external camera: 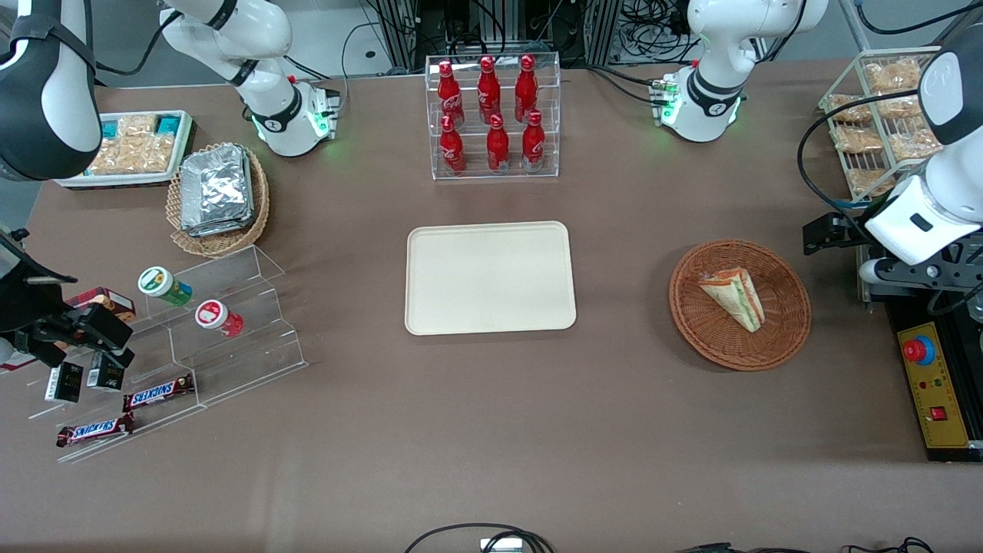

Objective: Place sandwich from basket to tray
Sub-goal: 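Move the left gripper from rest toward the wicker basket, then lower the open left gripper over the wrapped sandwich in the basket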

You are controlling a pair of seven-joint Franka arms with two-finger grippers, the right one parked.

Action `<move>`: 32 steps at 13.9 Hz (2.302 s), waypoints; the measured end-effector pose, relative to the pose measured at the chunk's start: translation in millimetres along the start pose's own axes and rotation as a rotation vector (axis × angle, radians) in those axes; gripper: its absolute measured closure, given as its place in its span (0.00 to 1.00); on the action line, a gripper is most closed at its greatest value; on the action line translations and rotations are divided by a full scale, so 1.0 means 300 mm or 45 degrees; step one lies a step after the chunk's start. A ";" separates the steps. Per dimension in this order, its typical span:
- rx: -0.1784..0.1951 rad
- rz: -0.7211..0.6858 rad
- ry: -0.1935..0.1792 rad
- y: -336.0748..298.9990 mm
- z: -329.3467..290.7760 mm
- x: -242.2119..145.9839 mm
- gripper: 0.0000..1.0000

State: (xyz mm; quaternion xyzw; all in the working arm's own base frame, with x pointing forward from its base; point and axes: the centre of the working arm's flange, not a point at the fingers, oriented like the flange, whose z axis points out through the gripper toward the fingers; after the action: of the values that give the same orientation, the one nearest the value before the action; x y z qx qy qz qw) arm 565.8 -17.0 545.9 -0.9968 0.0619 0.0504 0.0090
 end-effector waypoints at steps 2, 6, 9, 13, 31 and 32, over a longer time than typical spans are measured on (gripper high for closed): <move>0.000 0.001 -0.001 0.000 0.001 0.000 0.00; -0.001 0.001 -0.011 0.000 0.011 0.000 0.00; -0.005 -0.019 -0.061 0.003 0.093 -0.005 0.00; -0.003 -0.132 -0.053 0.009 0.311 -0.007 0.00; -0.036 -0.589 0.152 0.053 0.938 -0.170 0.00; -0.039 -0.596 0.161 0.055 0.975 -0.178 0.00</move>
State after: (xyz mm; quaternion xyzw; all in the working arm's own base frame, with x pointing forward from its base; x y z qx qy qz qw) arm 481.9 -19.7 260.1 -0.9852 -0.1710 -0.0145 0.0013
